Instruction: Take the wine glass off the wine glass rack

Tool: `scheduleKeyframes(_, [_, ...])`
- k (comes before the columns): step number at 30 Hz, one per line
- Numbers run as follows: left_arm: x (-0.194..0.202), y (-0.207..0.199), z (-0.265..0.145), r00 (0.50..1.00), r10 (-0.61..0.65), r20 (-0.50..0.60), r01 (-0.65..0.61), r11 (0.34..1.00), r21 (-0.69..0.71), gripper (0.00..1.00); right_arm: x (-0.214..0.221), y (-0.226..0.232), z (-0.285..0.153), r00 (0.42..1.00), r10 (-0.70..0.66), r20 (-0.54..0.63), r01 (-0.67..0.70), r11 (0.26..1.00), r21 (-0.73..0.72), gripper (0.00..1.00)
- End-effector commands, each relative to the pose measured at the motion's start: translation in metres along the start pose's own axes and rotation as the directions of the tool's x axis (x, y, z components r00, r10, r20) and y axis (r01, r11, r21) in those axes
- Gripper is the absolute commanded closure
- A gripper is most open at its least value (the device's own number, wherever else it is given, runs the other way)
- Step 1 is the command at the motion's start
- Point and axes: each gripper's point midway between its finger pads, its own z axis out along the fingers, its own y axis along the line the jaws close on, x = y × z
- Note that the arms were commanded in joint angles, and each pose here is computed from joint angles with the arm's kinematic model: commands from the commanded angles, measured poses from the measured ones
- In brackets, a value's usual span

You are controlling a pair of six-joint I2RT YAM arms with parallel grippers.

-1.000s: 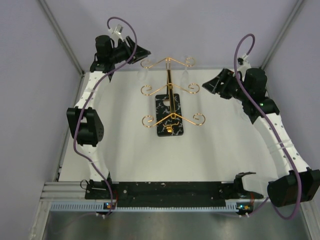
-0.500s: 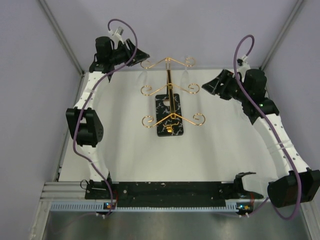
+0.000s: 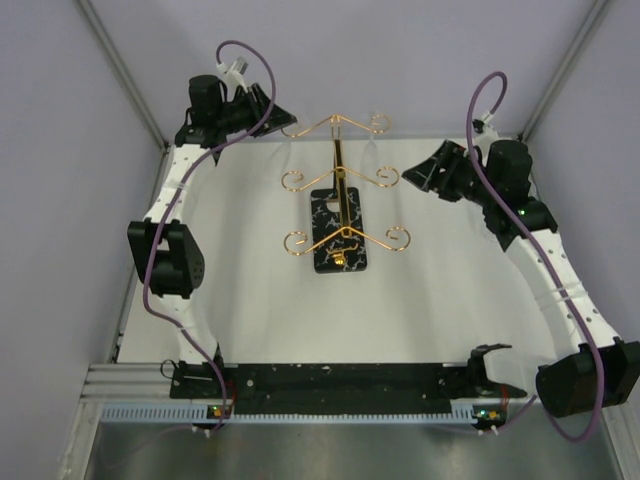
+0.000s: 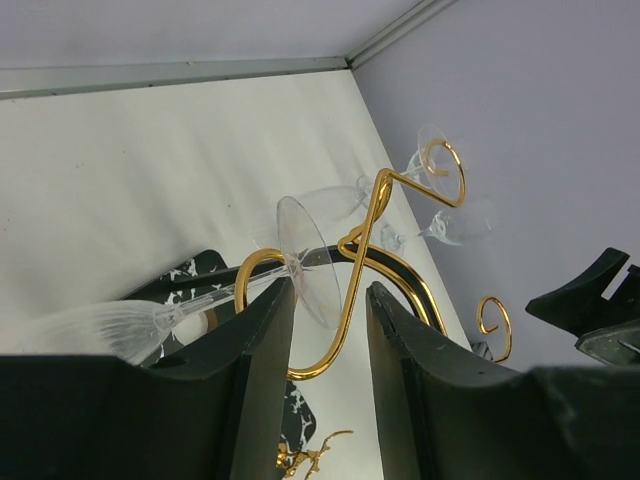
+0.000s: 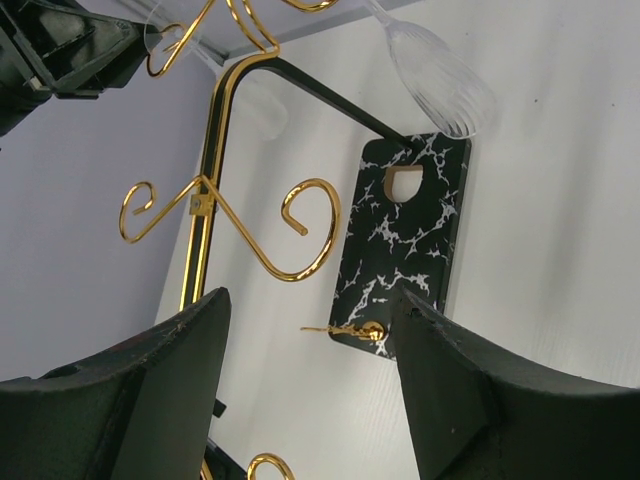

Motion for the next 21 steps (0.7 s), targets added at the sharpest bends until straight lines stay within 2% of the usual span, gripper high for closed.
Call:
scheduleKeyframes(1, [-0.0012, -0.0196, -0.0122, 0.999, 0.048, -0.009, -0.048, 0.999, 0.023, 0.60, -0.0061, 0.0176, -0.0065, 0.999, -0.026, 0.039, 0.028, 0.998, -0.052, 0.35])
scheduleKeyframes(7, [-0.0008, -0.0190, -0.0118, 0.998, 0.055, -0.017, -0.055, 0.998, 0.017, 0.66, -0.0056, 0.0159, -0.0056, 0.999, -0.025, 0.039, 0.026, 0.999, -0.047, 0.35])
scheduleKeyframes(13, [0.0024, -0.0182, -0.0080, 0.998, 0.051, -0.036, -0.051, 0.999, 0.019, 0.77, -0.0035, 0.0149, -0.0051, 0.999, -0.022, 0.036, 0.024, 0.999, -0.046, 0.35])
scheduleKeyframes(21, [0.0023, -0.0242, -0.0085, 0.997, 0.060, -0.044, -0.059, 0.998, 0.029, 1.00, -0.0031, 0.0140, -0.0058, 0.999, -0.024, 0.038, 0.025, 0.999, -0.042, 0.35])
